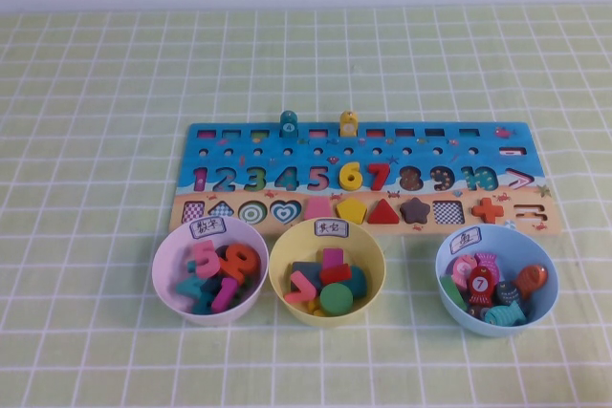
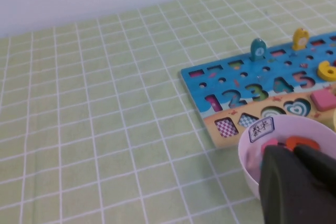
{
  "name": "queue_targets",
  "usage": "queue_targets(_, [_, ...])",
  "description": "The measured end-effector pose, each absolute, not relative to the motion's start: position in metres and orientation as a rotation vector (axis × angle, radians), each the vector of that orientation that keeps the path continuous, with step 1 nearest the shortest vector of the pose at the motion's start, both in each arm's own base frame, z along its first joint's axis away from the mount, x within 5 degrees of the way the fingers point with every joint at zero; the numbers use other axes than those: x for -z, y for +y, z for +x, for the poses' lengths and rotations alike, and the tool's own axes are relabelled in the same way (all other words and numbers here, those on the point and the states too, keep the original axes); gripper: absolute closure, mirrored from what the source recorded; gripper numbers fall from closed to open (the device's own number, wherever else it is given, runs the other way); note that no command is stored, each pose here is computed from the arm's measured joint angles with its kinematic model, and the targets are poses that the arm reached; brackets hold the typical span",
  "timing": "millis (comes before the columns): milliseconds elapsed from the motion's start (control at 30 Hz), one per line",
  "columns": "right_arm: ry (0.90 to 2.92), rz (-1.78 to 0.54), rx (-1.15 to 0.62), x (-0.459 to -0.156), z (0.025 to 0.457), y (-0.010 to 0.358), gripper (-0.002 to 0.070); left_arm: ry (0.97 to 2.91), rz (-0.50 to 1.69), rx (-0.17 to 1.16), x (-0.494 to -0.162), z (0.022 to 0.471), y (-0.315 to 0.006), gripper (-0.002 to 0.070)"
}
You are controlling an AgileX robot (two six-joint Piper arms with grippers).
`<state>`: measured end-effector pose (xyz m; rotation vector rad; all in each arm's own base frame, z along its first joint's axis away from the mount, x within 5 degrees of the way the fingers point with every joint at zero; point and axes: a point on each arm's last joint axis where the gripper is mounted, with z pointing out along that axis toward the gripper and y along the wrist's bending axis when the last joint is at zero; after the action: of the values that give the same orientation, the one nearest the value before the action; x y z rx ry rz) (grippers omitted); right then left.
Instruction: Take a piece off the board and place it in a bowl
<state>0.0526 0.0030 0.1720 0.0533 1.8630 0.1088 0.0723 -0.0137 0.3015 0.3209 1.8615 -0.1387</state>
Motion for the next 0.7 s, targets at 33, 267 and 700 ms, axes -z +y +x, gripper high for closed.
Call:
queue_targets(33, [1.863, 0.053, -0.109, -0.172, 0.053, 0.003, 0.0694, 1.85, 0.291, 0.147, -0.298, 0.071, -0.012, 0.0676])
queue_targets(267, [1.863, 0.053, -0.109, -0.172, 0.053, 0.003, 0.0694, 1.702, 0.158, 0.138, -0.272, 0.055, -0.004, 0.0677])
queue_targets(700, [1.865, 0.053, -0.109, -0.172, 0.053, 0.003, 0.0694, 1.608, 0.007, 0.048, -0.224, 0.05, -0.001, 0.0677])
